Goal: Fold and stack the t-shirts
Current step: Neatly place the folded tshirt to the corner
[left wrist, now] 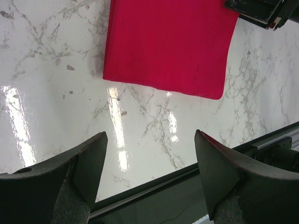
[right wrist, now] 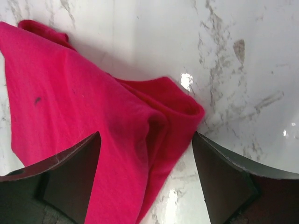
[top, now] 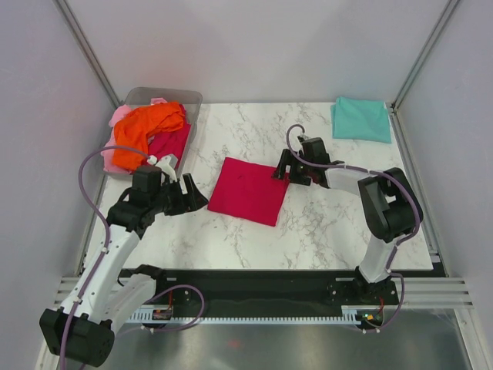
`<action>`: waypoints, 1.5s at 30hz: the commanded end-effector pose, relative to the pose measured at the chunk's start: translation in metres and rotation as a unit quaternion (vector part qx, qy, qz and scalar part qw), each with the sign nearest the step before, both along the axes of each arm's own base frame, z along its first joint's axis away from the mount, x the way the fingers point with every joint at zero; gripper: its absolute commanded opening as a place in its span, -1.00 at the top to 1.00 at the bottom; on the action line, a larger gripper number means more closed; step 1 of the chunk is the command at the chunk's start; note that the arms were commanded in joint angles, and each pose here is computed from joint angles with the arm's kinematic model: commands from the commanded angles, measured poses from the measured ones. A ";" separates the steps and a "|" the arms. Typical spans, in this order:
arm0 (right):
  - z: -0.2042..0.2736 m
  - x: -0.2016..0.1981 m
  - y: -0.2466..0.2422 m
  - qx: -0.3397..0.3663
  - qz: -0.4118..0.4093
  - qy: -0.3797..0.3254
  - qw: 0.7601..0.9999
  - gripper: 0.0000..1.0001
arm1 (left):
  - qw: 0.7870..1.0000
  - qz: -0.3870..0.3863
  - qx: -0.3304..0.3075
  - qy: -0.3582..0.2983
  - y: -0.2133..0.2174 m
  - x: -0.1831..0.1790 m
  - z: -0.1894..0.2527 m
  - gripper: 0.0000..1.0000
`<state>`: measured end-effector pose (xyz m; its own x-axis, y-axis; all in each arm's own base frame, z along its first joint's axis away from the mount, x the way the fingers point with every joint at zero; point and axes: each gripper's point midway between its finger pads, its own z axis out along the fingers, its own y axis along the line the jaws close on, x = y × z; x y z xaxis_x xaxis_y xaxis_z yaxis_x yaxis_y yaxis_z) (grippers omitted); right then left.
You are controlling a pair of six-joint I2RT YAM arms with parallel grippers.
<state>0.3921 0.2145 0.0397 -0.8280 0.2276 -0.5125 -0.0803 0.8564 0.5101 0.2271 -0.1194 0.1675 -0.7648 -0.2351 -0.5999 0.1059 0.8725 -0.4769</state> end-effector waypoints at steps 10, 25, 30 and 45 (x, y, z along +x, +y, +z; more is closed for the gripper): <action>-0.041 -0.007 0.004 0.047 -0.018 0.010 0.999 -0.20 | 0.999 -0.021 -0.004 -0.027 -0.004 0.004 0.007 -0.64; 0.035 0.043 -0.068 -0.165 -0.024 -0.093 0.982 1.00 | 0.999 -0.011 -0.002 -0.045 0.000 0.003 0.013 -0.64; 0.093 0.087 -0.103 -0.217 -0.061 -0.138 0.964 1.00 | 0.999 -0.019 -0.005 -0.040 -0.003 0.002 0.012 -0.64; 0.208 0.179 -0.215 -0.367 -0.153 -0.252 0.882 1.00 | 0.999 -0.021 -0.003 -0.028 -0.004 0.003 0.005 -0.64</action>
